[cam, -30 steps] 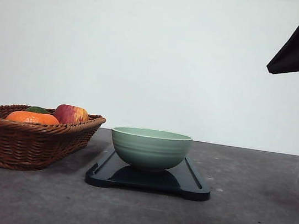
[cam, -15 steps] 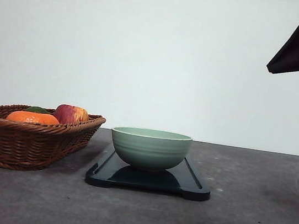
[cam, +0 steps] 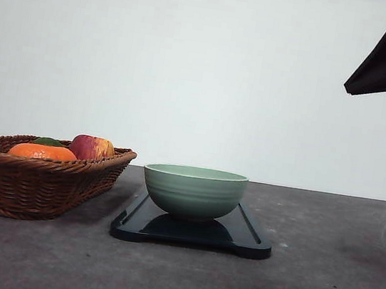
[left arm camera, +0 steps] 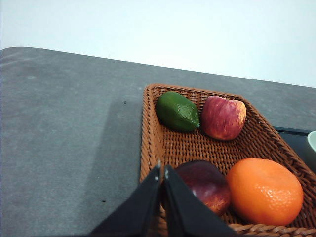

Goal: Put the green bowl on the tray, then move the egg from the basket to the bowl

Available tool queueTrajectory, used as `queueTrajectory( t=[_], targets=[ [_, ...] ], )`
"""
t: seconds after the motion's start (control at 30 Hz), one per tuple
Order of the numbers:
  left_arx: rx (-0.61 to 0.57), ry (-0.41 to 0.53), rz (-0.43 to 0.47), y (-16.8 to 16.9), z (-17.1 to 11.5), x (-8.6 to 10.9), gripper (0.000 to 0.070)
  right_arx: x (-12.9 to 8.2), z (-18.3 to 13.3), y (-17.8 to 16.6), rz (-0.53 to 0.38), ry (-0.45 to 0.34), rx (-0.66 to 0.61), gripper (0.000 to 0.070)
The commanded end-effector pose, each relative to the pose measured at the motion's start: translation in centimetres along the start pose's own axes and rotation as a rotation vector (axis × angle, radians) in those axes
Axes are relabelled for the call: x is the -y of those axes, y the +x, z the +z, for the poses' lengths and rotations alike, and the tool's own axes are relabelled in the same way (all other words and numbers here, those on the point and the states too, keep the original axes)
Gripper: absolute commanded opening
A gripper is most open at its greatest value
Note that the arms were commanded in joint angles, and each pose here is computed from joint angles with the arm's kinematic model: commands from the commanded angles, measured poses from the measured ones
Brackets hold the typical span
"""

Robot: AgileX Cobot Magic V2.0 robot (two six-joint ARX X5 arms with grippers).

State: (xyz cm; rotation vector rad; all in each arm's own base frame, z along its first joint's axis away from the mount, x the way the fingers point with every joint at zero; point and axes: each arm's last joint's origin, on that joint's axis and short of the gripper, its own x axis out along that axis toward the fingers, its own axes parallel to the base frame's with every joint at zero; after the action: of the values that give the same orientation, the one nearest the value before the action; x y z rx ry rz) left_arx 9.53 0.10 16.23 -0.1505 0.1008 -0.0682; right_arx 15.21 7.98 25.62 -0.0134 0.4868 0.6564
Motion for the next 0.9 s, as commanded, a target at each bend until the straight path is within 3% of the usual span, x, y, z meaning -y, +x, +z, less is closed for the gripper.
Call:
queueTrajectory(
  t=[0.0, 0.13, 0.3, 0.67, 0.87],
  targets=[
    [-0.006, 0.013, 0.005, 0.2, -0.5, -0.1, 0.0000, -0.1, 0.6, 0.0, 0.000, -0.060, 0.028, 0.0015],
    [-0.006, 0.013, 0.005, 0.2, -0.5, -0.1, 0.0000, 0.5, 0.5, -0.9, -0.115, -0.097, 0.041, 0.0015],
    [-0.005, 0.013, 0.005, 0.2, -0.5, -0.1, 0.0000, 1.5, -0.6, -3.3, -0.230, -0.078, 0.130, 0.0015],
    [-0.006, 0.013, 0.005, 0.2, -0.5, -0.1, 0.0000, 2.7, -8.1, -5.4, -0.437, -0.061, 0.380, 0.0015],
    [-0.006, 0.013, 0.005, 0.2, -0.5, -0.1, 0.0000, 3.3, -10.6, -5.1, -0.506, -0.056, 0.422, 0.0015]
  ],
)
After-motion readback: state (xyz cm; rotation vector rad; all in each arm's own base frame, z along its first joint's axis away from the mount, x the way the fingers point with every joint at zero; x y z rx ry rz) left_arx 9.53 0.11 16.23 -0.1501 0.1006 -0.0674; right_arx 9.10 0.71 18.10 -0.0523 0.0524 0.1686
